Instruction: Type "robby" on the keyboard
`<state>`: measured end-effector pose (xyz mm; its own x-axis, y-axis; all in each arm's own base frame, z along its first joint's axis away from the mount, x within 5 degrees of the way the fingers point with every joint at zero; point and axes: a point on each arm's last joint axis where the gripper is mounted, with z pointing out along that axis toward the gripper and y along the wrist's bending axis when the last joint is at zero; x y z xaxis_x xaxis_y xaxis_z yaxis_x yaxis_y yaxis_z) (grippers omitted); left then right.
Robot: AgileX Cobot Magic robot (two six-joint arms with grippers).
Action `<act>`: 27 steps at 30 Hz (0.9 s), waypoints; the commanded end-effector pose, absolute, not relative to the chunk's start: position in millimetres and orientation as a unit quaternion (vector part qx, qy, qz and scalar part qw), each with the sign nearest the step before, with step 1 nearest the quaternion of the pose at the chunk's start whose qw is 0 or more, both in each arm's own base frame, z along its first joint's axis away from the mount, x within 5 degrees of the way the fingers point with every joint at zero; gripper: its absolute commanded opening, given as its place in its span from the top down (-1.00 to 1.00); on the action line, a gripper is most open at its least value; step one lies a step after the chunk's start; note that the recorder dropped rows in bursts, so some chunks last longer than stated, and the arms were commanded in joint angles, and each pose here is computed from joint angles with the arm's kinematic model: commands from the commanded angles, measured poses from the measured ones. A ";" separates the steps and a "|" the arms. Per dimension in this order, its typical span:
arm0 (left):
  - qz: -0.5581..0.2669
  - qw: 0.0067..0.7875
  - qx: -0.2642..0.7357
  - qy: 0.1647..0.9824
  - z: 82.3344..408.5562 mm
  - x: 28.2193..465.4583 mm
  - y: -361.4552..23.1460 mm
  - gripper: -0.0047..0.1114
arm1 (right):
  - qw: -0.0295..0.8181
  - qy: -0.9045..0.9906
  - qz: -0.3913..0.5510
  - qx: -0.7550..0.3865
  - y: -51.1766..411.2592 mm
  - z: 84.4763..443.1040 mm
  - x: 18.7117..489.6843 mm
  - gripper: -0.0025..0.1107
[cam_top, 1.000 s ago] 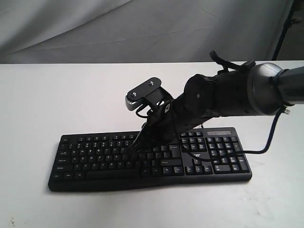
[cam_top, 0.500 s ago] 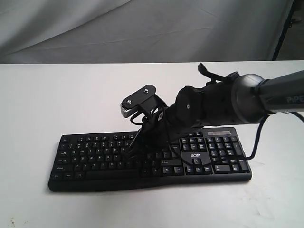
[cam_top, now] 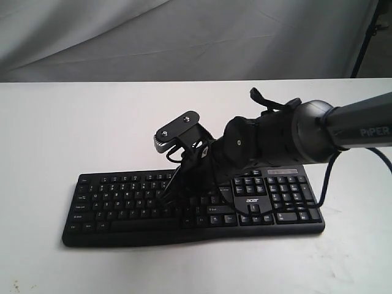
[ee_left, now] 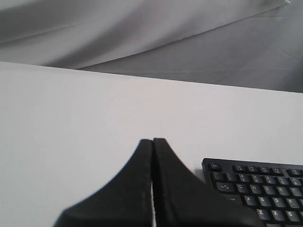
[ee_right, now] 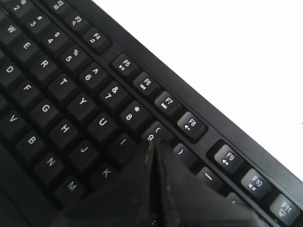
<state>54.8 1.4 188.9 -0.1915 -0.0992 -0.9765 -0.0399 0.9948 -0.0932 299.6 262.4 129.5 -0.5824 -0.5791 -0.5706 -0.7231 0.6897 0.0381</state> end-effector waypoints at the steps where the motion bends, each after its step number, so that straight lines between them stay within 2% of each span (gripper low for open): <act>1: -0.029 0.635 -0.048 0.771 187.7 54.7 1.0 0.92 | 0.271 0.877 0.130 -0.375 264.0 124.8 301.5 0.96; 10: -0.029 0.635 -0.048 0.771 187.7 54.7 1.0 0.92 | 0.266 0.879 0.128 -0.373 264.1 118.7 301.8 0.96; 18: -0.029 0.635 -0.048 0.771 187.7 54.7 1.0 0.92 | 0.287 0.868 0.146 -0.377 262.1 159.1 296.0 0.96; 27: -0.029 0.635 -0.048 0.771 187.7 54.7 1.0 0.92 | 0.268 0.855 0.164 -0.412 288.1 162.9 277.5 0.96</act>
